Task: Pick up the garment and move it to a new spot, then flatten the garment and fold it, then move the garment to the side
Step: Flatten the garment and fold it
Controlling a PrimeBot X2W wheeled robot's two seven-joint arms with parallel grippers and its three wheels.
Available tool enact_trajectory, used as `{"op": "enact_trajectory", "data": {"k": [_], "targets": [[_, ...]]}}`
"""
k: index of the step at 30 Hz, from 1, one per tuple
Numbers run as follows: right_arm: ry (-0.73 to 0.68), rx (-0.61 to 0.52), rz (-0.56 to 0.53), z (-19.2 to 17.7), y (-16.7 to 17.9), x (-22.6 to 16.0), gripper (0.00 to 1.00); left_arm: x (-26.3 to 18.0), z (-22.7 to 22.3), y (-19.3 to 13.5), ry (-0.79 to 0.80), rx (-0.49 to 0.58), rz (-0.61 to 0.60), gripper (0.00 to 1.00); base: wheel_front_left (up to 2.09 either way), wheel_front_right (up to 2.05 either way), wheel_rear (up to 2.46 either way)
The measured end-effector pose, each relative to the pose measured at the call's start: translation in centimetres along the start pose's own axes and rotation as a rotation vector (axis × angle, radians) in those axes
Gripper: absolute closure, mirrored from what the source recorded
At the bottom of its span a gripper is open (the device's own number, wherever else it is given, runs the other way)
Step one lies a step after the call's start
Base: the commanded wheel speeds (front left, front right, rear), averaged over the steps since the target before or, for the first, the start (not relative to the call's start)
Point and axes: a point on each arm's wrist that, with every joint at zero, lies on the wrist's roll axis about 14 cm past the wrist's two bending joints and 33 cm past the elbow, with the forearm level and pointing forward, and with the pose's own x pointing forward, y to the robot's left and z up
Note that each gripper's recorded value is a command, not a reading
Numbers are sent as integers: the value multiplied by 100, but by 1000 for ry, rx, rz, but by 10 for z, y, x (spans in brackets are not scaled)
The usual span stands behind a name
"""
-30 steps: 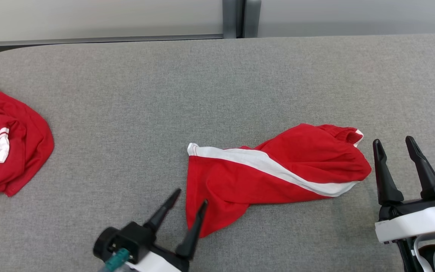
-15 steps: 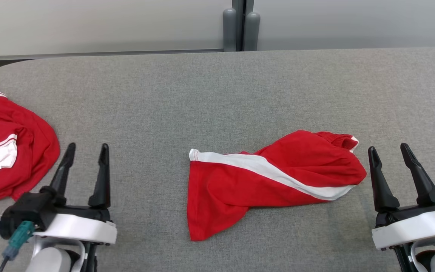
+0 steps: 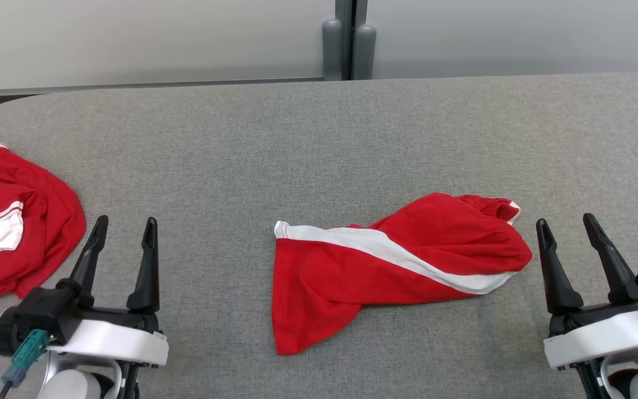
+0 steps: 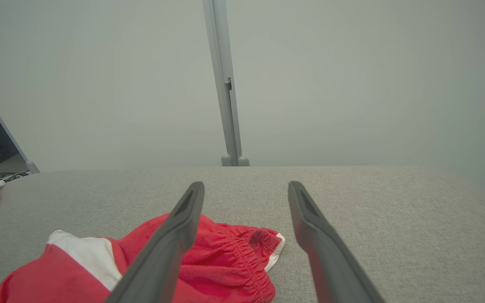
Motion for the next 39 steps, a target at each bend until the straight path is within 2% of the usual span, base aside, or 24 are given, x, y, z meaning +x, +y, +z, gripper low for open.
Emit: {"op": "enact_trajectory", "data": {"k": [4,10,17,23,25,28,29,34,39], "targets": [[6,-8,-1,-2,-2,1,0,7,-1,-12,16,-4,-45,0,0,0,0],[15,-6,0,-7,-2,5,0,33,-15,-70,115,-76,-243,0,0,0,0],[36,9,-30,-17,-10,6,0,43,-78,-122,393,-155,-396,0,0,0,0],[66,24,-58,-31,-18,4,0,40,-134,-121,614,-157,-405,0,0,0,0],[73,26,-80,-34,-24,3,0,37,-144,-126,663,-191,-409,0,0,0,0],[78,27,-99,-37,-30,2,0,38,-148,-138,685,-207,-447,94,0,0,0],[80,29,-102,-39,-31,2,0,37,-150,-137,694,-190,-457,100,0,0,0],[102,29,-127,-45,-40,0,0,38,-153,-133,688,-181,-463,100,0,0,0],[276,34,-90,-89,-30,-21,0,40,-152,-130,660,-179,-458,100,0,0,0]]}}
